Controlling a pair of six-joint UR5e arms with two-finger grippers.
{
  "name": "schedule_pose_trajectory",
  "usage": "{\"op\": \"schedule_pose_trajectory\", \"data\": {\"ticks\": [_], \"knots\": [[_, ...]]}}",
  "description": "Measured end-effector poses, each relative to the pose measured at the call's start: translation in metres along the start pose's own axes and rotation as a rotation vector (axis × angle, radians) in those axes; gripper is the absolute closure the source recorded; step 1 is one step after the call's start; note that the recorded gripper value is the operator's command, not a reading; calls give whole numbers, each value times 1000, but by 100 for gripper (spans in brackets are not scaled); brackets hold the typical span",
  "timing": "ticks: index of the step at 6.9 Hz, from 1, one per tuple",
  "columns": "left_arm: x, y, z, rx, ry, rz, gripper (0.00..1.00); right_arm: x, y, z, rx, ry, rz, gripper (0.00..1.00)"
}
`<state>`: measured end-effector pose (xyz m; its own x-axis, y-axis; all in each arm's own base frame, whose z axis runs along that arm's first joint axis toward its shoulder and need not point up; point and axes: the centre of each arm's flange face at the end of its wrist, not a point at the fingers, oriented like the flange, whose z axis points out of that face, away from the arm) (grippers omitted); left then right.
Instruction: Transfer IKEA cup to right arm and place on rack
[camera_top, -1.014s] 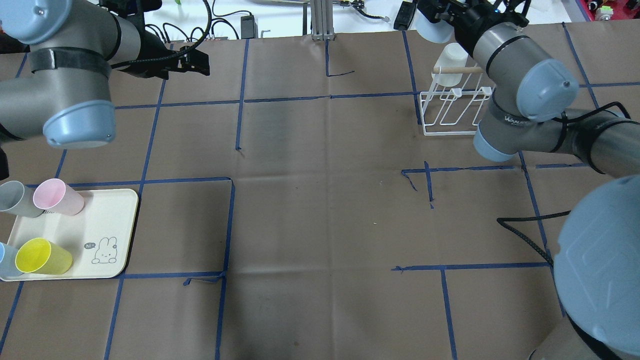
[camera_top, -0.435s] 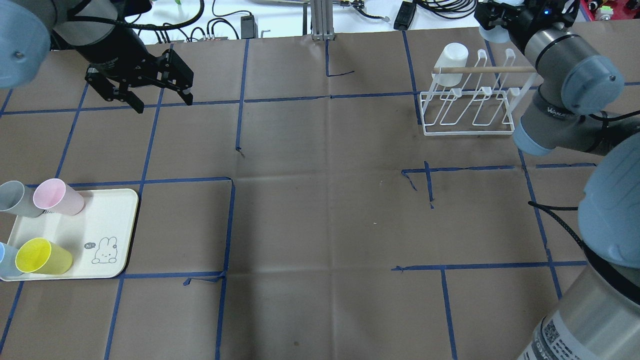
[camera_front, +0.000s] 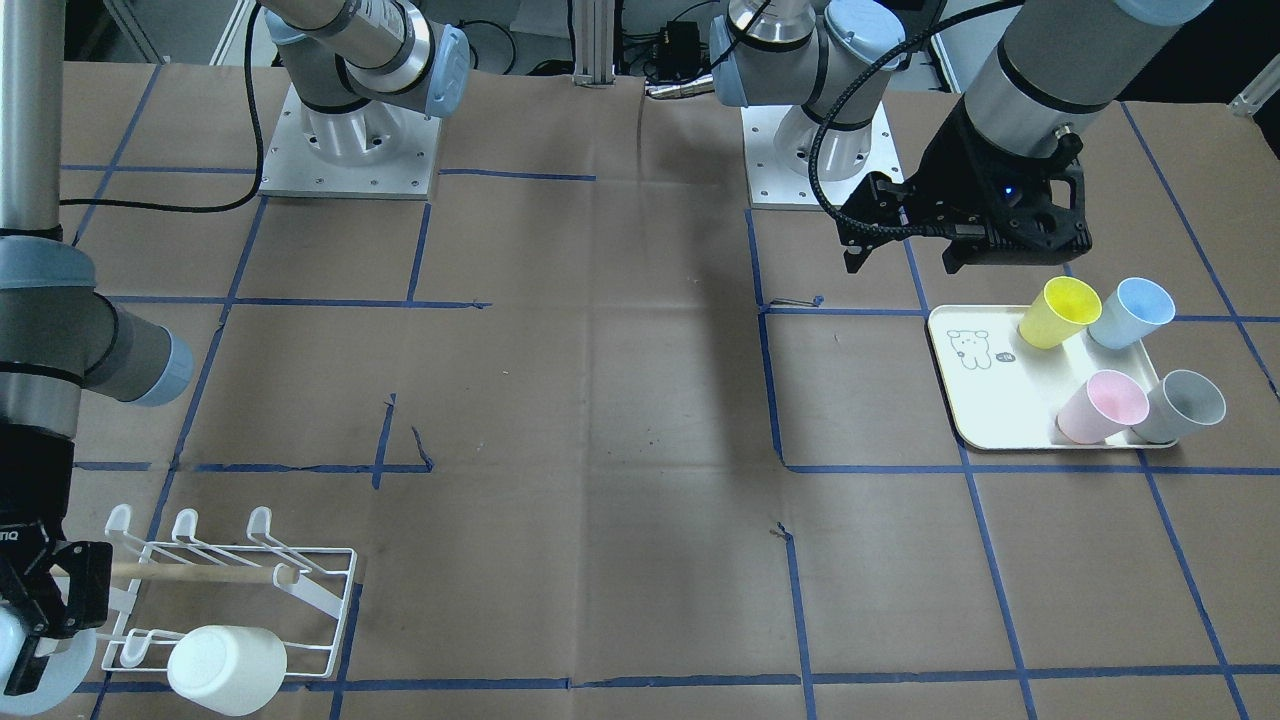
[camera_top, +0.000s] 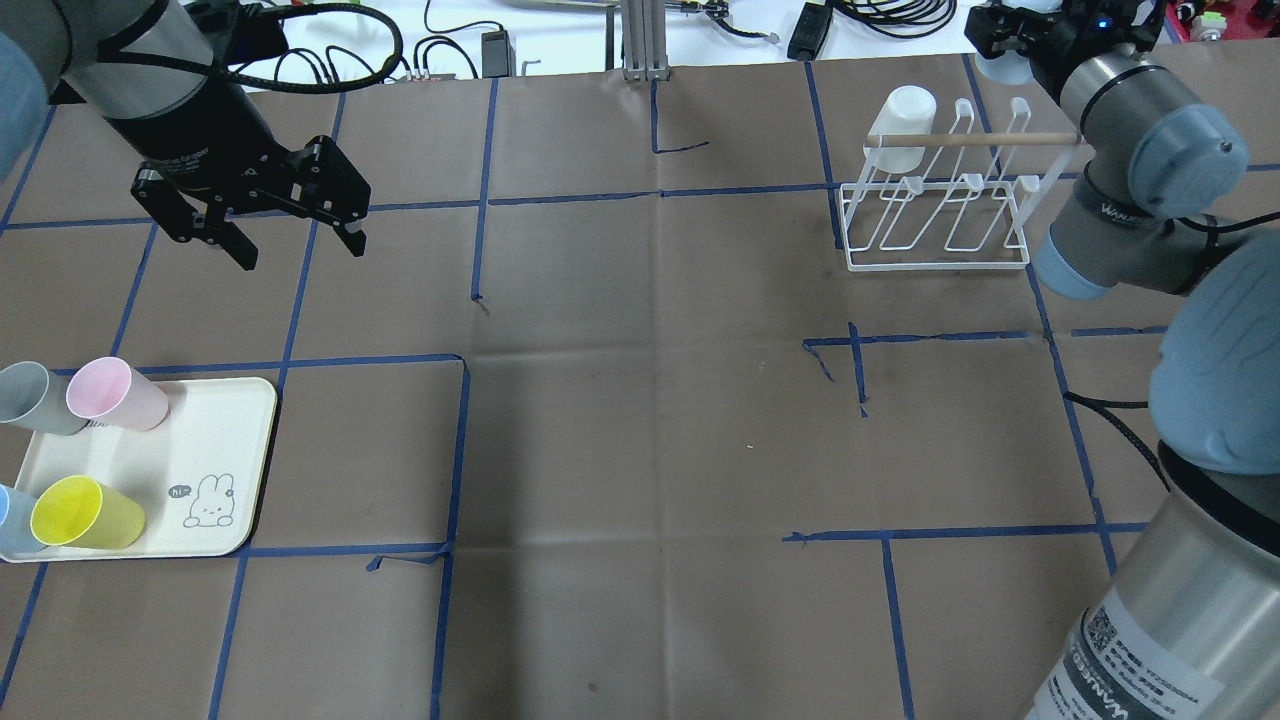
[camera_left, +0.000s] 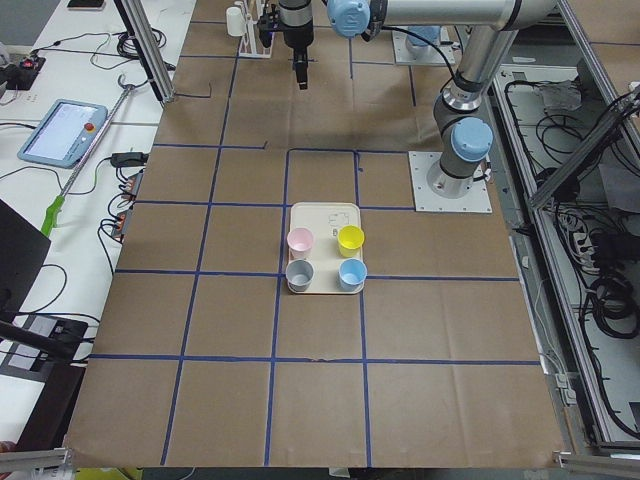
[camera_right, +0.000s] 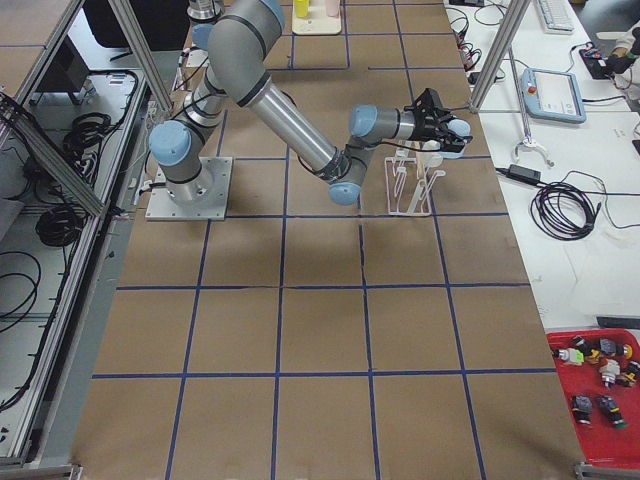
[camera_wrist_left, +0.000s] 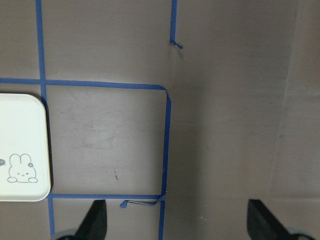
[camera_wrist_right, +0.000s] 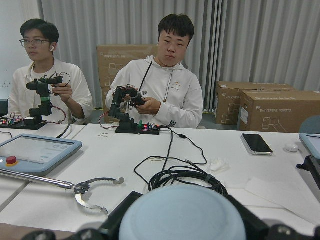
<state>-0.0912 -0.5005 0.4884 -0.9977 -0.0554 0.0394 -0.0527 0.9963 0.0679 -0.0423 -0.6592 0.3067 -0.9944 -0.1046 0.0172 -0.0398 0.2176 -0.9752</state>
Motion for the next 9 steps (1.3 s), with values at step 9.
{"op": "schedule_pose_trajectory", "data": {"ticks": [9], "knots": [[18,-28,7,82,-8,31,1,24,49,3,-74,36,17,84]]}}
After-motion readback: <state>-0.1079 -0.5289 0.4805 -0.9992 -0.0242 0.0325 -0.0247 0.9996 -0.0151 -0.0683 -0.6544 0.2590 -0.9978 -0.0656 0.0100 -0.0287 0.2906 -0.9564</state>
